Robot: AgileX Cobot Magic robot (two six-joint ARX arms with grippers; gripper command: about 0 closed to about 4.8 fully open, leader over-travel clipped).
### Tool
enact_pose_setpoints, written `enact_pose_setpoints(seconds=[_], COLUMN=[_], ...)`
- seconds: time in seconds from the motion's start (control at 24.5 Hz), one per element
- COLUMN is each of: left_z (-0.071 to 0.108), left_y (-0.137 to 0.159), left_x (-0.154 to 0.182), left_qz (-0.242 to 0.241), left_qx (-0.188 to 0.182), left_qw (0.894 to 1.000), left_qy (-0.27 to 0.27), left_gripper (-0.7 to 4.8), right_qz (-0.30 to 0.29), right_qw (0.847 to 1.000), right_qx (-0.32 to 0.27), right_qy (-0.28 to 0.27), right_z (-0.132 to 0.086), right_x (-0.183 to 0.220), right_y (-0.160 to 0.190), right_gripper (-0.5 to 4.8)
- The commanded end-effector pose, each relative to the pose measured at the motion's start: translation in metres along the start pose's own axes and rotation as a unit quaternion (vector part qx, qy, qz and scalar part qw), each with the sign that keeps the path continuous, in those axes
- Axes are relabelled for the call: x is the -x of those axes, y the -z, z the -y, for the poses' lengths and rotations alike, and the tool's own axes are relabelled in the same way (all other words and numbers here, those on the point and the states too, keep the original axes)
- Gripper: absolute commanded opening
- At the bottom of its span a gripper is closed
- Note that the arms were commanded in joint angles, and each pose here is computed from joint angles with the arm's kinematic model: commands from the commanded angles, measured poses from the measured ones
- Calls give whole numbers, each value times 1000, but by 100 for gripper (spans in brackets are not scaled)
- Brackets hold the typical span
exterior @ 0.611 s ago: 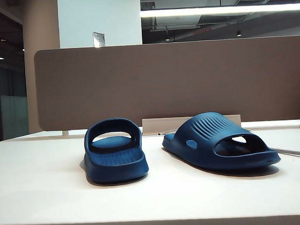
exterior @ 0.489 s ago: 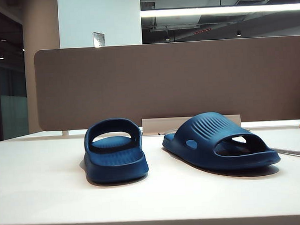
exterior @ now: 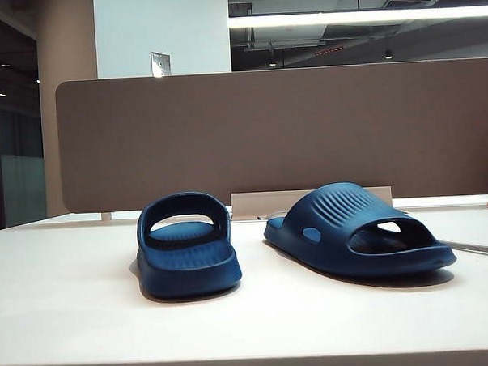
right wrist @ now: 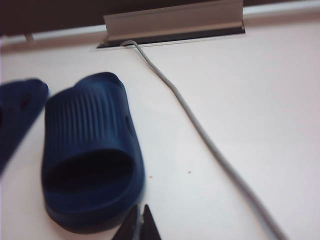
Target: Interlock the pair of blue slippers on the table with their fronts facing up.
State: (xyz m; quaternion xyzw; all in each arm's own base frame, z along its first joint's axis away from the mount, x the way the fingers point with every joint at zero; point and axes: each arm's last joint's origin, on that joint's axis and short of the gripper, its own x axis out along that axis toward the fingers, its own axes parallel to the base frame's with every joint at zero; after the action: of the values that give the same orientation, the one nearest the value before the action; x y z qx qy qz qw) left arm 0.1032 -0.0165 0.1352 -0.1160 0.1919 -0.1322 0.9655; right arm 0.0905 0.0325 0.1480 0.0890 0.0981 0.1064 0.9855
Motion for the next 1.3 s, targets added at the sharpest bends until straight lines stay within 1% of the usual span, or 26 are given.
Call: enact_pose_setpoints(seconds=[0.04,0.08,0.12,0.16,0.2,0.24,0.37,0.41,0.53,0.57,0.65,0.69,0.73,0.82,0.86,0.9,1.02,1.06,1.1,1.14,1.18,1.3], left_z=[3,4,5,7,9,12,19,24,33,35,41,44,45,46,47,47,48,49,49,48,48,42], left_y=[-4,-7,-9,-14,-18,-27,-48,-60,-82,-88,-99,-104,-108,-114,-118,-126,-148,-160,-166,-177,-181,-195], left_x=[0,0,1,2,3,6,15,21,35,37,37,33,29,22,17,9,-10,-23,-30,-47,-54,-93], left_qz=[13,24,29,45,56,74,97,108,114,105,57,16,-9,-41,-54,-67,-84,-101,-110,-127,-135,-149], left_qx=[77,101,114,138,145,144,133,127,114,114,112,113,115,120,119,110,98,100,104,108,112,98], left_qw=[996,994,991,986,982,979,975,974,971,970,965,957,950,941,937,936,934,927,923,915,913,914], left_qy=[34,45,57,86,104,127,147,155,176,185,229,266,288,315,323,329,334,347,354,366,369,366], left_gripper=[111,111,111,112,112,112,112,111,111,111,111,112,112,112,112,112,112,112,112,113,113,113], right_qz=[5,6,10,21,23,25,11,4,-6,-8,-15,-21,-24,-32,-34,-37,-40,-41,-42,-43,-45,-55], right_qw=[985,980,979,978,977,975,974,974,973,973,973,972,972,972,971,971,970,969,969,969,969,969], right_qx=[-170,-197,-199,-201,-201,-201,-200,-201,-203,-203,-203,-202,-202,-202,-201,-201,-201,-200,-200,-200,-200,-199], right_qy=[-7,-25,-34,-60,-73,-95,-104,-105,-111,-110,-111,-115,-116,-120,-121,-127,-132,-136,-137,-140,-141,-137], right_z=[-1,-2,-3,-5,-6,-7,-8,-8,-8,-8,-8,-8,-8,-8,-8,-8,-9,-9,-9,-9,-9,-9], right_x=[0,0,1,1,1,2,1,1,1,1,1,1,1,1,1,2,2,2,2,2,2,2], right_y=[-2,-3,-5,-8,-10,-11,-10,-9,-7,-7,-6,-5,-4,-3,-3,-3,-3,-3,-3,-3,-2,0], right_gripper=[-1,-1,-1,-1,-1,-1,-1,-1,-1,-1,-1,-1,-1,-1,-1,-1,-1,-1,-1,-1,-1,-1])
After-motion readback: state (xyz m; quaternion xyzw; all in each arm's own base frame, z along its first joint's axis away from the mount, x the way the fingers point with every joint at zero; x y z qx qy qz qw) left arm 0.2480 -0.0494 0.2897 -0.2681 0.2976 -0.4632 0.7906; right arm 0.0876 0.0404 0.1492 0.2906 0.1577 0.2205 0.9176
